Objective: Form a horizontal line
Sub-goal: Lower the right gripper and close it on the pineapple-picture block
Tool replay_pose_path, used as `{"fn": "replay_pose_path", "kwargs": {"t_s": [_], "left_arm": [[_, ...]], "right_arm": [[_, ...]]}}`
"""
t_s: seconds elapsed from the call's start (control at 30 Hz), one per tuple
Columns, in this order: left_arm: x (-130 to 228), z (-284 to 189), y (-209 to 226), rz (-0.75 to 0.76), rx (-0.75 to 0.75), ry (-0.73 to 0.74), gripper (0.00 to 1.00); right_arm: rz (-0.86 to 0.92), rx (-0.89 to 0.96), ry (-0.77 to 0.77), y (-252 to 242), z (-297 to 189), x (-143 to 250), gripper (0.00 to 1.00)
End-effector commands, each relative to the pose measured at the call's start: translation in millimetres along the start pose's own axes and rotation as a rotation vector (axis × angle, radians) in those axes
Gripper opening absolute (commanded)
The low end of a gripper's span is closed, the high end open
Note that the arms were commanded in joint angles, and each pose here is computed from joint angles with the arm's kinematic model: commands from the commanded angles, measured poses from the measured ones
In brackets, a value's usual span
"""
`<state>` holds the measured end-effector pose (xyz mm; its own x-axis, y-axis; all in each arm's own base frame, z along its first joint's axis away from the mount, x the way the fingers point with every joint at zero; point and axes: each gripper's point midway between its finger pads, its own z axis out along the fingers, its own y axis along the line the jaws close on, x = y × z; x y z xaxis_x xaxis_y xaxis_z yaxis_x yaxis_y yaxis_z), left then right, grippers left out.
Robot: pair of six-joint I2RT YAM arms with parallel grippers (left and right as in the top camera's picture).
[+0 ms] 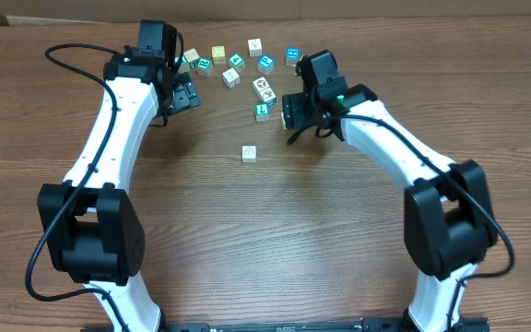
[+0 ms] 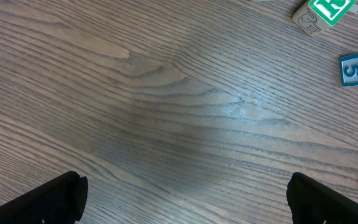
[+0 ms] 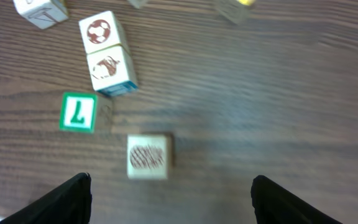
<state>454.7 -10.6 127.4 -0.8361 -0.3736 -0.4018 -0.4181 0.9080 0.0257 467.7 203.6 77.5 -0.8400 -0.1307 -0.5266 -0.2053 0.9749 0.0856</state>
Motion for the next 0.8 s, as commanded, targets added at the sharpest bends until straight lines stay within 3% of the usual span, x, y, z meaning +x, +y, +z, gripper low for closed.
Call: {"fn": "replay_pose_path", "kwargs": {"t_s": [0.0, 0.17, 0.63, 0.77], "left_arm": [[-5.7, -0.4, -1.5, 0.001, -0.007, -0.014, 1.0], [-5.7, -0.4, -1.5, 0.001, -0.007, -0.014, 1.0], [-5.7, -0.4, -1.5, 0.001, -0.007, -0.014, 1.0], [-5.7, -0.4, -1.5, 0.001, -0.007, -0.014, 1.0]], "right_arm": [[-0.029, -0.041, -0.005, 6.9, 17.9, -3.1, 0.77], [-0.031, -0.04, -0.007, 6.6, 41.6, 1.1, 0.75], [-0.032, -0.034, 0.033, 4.4, 56.2, 15.8, 0.38], [-0.032, -0.035, 0.028, 4.7, 56.2, 14.7, 0.37]]}}
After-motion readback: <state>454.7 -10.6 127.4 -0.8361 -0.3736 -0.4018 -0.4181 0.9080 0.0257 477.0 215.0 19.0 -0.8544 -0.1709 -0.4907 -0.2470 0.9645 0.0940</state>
